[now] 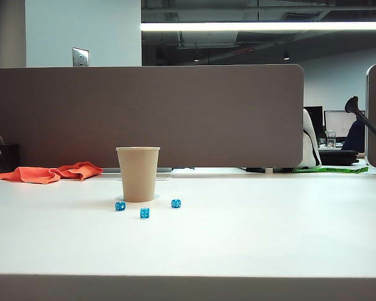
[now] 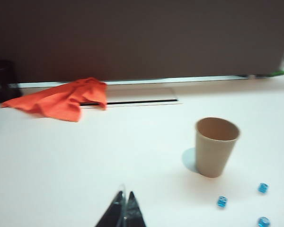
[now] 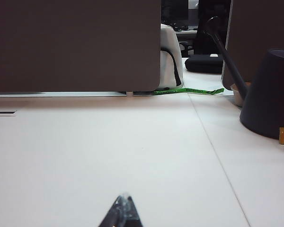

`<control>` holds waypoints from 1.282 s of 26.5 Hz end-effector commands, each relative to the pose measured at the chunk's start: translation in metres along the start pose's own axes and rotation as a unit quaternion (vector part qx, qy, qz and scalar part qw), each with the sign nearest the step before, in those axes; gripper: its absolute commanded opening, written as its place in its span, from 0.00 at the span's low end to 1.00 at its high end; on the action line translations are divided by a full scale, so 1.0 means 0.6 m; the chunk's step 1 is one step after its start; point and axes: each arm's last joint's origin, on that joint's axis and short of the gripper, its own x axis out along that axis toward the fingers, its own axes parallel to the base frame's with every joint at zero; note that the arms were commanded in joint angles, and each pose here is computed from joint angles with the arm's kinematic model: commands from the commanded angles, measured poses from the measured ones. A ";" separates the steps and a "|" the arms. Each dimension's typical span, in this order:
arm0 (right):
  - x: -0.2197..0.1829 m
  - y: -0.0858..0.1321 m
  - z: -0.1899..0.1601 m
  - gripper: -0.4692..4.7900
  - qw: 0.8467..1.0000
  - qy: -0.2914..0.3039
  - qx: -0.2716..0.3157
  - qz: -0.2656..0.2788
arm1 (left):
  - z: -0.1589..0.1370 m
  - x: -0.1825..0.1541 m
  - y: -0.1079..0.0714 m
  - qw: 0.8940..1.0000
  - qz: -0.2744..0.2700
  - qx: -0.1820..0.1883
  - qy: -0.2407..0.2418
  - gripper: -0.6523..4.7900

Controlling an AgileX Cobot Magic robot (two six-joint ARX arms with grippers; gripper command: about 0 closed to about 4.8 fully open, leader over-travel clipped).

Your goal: Pick up the dice with a different color and drop it into the paper cup.

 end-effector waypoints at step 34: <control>-0.004 0.011 0.011 0.08 0.993 -0.030 0.034 0.111 | -0.128 0.011 -0.001 0.999 0.017 0.032 -0.023 0.11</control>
